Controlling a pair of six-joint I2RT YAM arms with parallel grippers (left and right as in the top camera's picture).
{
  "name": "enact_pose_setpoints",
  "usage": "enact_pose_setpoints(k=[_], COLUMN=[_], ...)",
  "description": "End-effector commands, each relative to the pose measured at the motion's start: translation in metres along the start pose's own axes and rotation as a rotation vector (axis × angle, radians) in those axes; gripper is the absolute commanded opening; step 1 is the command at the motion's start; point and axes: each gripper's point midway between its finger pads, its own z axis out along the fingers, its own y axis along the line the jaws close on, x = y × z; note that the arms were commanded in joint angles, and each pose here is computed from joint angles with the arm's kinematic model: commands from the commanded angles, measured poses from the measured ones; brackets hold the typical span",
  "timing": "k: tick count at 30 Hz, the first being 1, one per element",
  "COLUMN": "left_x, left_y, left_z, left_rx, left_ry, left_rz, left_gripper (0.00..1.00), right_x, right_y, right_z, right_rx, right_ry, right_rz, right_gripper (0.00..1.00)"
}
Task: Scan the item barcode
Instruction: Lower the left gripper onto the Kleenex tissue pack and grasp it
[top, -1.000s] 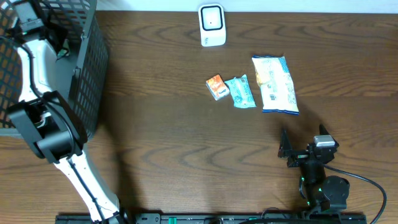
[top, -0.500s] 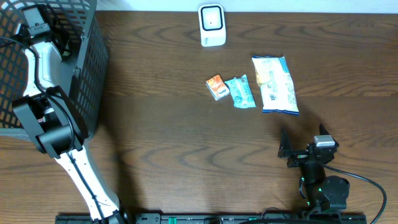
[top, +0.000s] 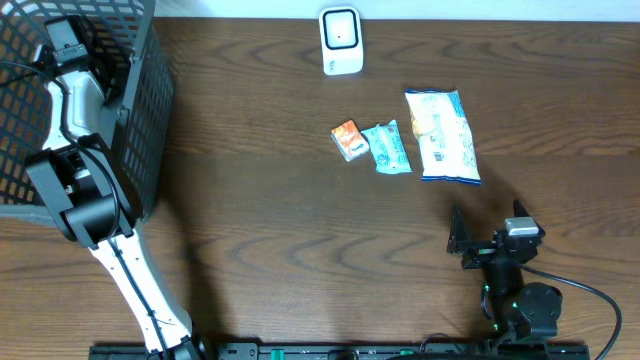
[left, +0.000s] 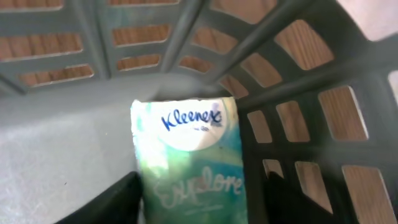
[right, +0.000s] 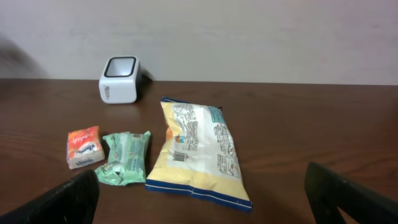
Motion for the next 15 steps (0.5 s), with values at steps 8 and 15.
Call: enact_pose_setpoints(k=[8,15], left_x=[0.009,0.002], left_y=[0.015,0.017], left_z=[0.011,-0.014], left_rx=[-0.054,-0.075], left_ry=[0.021,0.040], left_rz=[0.101,0.106], left_gripper=[0.08,0.07], right_x=[0.000,0.000], right_y=[0.002,0.002], right_z=[0.000,0.000], right_rx=[-0.010,-0.010], right_ry=[0.000,0.000], right_rz=[-0.012,-0.012], right_gripper=[0.99,0.99])
